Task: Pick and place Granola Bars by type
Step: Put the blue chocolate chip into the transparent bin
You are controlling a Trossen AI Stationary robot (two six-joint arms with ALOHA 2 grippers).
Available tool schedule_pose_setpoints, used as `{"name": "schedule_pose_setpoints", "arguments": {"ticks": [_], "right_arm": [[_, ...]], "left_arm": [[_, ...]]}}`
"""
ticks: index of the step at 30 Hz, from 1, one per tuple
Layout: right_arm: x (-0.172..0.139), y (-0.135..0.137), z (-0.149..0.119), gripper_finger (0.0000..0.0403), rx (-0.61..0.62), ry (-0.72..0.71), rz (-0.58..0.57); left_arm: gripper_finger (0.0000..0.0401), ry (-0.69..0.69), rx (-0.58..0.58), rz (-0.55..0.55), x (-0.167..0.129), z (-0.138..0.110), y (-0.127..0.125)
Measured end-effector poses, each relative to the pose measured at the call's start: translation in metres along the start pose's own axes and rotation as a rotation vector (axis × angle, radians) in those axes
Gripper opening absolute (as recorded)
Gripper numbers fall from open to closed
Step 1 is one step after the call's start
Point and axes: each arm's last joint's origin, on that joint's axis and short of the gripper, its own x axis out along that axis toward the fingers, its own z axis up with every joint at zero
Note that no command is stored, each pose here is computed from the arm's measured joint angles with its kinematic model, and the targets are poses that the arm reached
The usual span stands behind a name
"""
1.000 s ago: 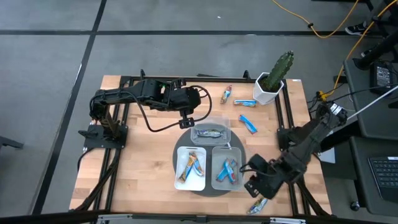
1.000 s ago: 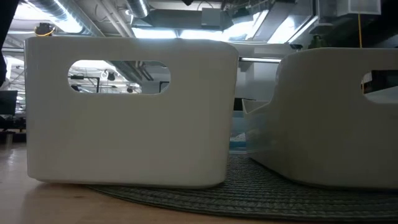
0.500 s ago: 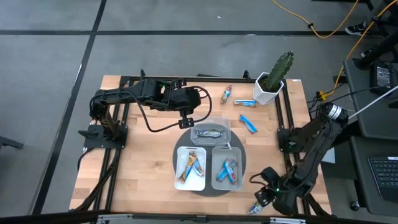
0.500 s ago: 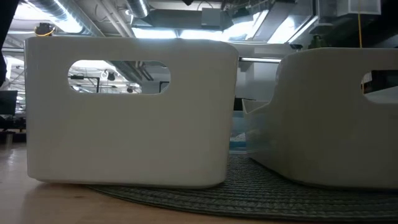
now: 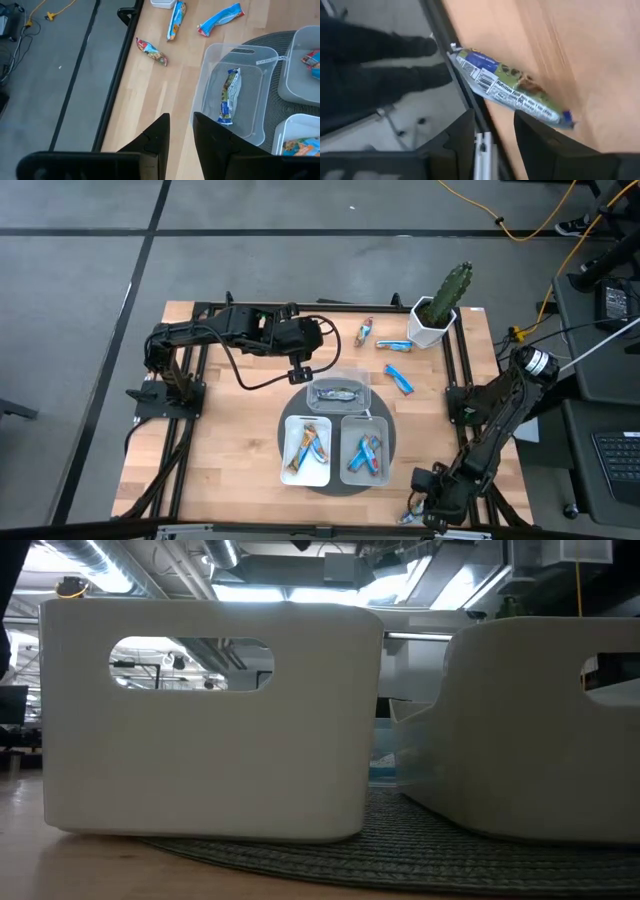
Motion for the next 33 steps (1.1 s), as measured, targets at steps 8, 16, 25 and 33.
{"name": "schedule_pose_setpoints", "arguments": {"ticks": [8,16,25,33], "right_arm": [[0.000,-0.002,0.002,0.0204,-0.310,0.000,-0.017],[0.007,-0.016,0.001,0.0304,-0.492,0.052,-0.172],[0.037,-0.007,-0.007,0.0284,-0.549,0.123,-0.133],[0.064,-0.017,-0.008,0.0229,-0.587,0.167,-0.235]], "left_arm": [[0.0075,0.006,-0.075,0.013,0.003,0.000,0.007],[0.0075,0.011,-0.148,0.052,0.006,0.000,0.016],[0.0075,0.014,-0.177,0.059,0.008,0.000,0.019],[0.0075,0.014,-0.169,0.059,0.008,0.000,0.019]]}}
